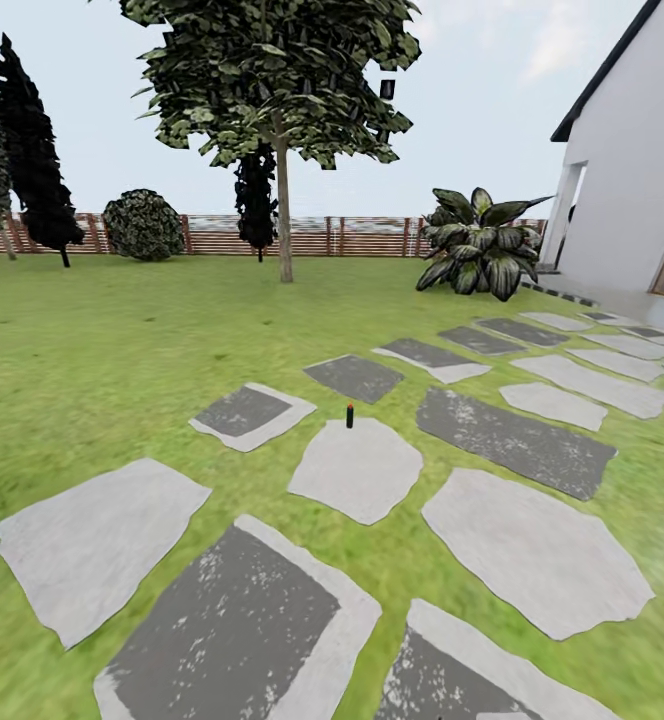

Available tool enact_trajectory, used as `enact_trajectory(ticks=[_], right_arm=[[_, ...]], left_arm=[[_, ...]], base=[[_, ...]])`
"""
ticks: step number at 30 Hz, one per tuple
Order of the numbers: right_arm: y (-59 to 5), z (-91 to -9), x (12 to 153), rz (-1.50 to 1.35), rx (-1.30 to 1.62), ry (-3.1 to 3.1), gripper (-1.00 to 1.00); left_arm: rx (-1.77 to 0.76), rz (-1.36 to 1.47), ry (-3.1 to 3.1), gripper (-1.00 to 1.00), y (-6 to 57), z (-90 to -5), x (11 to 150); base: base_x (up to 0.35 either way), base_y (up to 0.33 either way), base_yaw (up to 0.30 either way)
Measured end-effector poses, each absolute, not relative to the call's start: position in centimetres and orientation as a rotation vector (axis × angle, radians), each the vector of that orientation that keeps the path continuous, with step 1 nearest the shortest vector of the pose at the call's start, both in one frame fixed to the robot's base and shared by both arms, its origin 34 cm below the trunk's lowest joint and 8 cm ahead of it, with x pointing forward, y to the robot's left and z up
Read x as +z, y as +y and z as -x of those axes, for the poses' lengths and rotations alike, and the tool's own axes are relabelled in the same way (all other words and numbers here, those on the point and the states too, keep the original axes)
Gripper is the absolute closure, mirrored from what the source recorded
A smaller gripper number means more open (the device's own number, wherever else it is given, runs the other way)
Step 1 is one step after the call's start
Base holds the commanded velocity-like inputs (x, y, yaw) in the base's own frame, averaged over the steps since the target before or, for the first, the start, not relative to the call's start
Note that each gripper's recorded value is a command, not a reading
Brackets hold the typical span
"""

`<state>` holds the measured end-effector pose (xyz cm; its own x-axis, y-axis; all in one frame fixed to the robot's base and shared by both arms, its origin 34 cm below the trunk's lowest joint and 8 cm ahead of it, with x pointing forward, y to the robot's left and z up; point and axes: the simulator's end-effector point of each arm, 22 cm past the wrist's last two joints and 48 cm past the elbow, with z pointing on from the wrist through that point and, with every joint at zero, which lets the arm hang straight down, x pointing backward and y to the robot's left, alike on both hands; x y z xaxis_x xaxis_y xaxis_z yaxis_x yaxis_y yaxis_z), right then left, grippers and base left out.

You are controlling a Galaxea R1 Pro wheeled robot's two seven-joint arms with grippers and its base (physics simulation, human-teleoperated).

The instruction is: In the garden, pick up the pesticide atomizer on the floor and spray pesticide onto both trees until each tree trunk is fully covered.

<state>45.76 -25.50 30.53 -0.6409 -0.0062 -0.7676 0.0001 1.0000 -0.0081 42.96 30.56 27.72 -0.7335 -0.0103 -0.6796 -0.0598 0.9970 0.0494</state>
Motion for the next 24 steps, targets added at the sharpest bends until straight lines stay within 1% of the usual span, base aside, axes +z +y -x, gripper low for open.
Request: enact_trajectory(ticks=[24], right_arm=[[-25.95, -46.11, 30.95, 0.003, -0.016, 2.243, -1.0]], left_arm=[[0.087, 0.048, 2.392, -1.0, 30.56, -43.02, 27.75]], base=[[0.333, 0.0, 0.0]])
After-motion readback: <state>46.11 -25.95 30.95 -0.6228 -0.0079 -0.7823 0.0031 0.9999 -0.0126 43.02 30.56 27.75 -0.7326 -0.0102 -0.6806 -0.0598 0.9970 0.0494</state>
